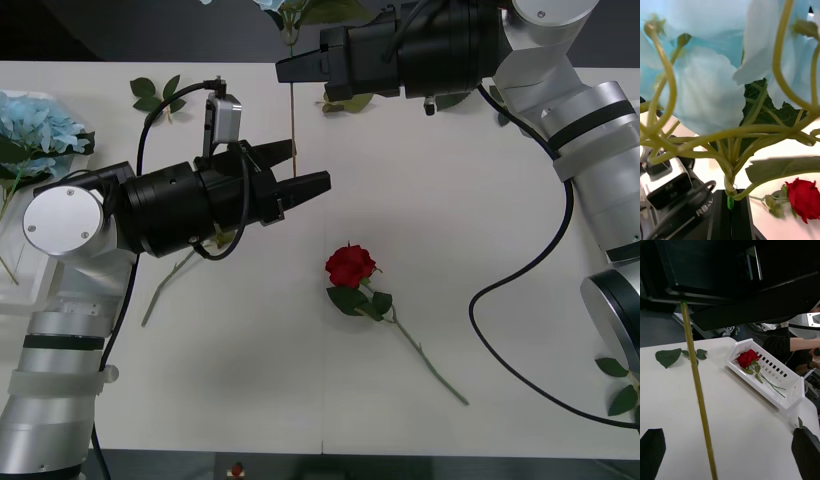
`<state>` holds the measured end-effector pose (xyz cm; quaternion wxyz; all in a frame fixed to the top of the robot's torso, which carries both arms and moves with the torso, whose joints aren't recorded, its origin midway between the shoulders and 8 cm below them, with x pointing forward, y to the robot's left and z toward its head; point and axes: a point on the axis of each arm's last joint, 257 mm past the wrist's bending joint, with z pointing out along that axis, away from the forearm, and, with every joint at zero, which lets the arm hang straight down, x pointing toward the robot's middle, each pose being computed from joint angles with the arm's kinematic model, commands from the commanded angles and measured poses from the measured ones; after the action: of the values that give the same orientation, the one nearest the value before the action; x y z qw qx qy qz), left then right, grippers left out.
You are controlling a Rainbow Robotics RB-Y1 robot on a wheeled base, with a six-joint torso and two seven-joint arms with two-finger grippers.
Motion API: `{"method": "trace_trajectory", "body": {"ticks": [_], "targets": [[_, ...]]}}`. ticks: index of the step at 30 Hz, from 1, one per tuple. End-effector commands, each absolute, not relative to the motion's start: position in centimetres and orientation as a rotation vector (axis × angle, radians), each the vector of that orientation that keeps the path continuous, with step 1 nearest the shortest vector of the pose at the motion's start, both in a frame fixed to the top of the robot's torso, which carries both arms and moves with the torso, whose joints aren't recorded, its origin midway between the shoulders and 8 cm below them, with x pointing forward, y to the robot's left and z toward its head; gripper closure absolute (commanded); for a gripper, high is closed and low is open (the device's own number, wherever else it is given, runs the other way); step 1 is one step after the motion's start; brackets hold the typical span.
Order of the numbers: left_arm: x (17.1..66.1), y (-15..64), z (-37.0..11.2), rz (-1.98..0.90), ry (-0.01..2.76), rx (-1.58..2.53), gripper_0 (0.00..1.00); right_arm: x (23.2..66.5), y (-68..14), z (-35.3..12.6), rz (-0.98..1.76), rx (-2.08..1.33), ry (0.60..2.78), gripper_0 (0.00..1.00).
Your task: Put the red flowers into the right box and the blue flowers into the left box
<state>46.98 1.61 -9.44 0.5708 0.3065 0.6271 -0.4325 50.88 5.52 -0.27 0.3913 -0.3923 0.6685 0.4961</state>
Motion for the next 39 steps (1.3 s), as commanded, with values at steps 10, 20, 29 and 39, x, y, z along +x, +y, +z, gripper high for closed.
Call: {"method": "trace_trajectory", "body": {"ticks": [10,20,29,39], "targets": [[46.9,1.0,-9.9,-0.970,1.462,0.737,1.00,50.2,7.0,1.6,1.267,-1.027,1.636,1.00],[47.4,1.3,-9.8,-0.958,1.468,0.716,1.00,50.2,7.0,1.6,1.268,-1.026,1.637,1.00],[47.2,4.4,-9.9,-1.010,1.533,0.693,1.00,51.0,5.8,0.1,1.212,-1.031,1.695,0.31],[46.5,16.1,-7.3,-1.044,1.705,0.611,1.00,51.6,4.1,0.1,1.172,-1.037,1.703,0.17]]}}
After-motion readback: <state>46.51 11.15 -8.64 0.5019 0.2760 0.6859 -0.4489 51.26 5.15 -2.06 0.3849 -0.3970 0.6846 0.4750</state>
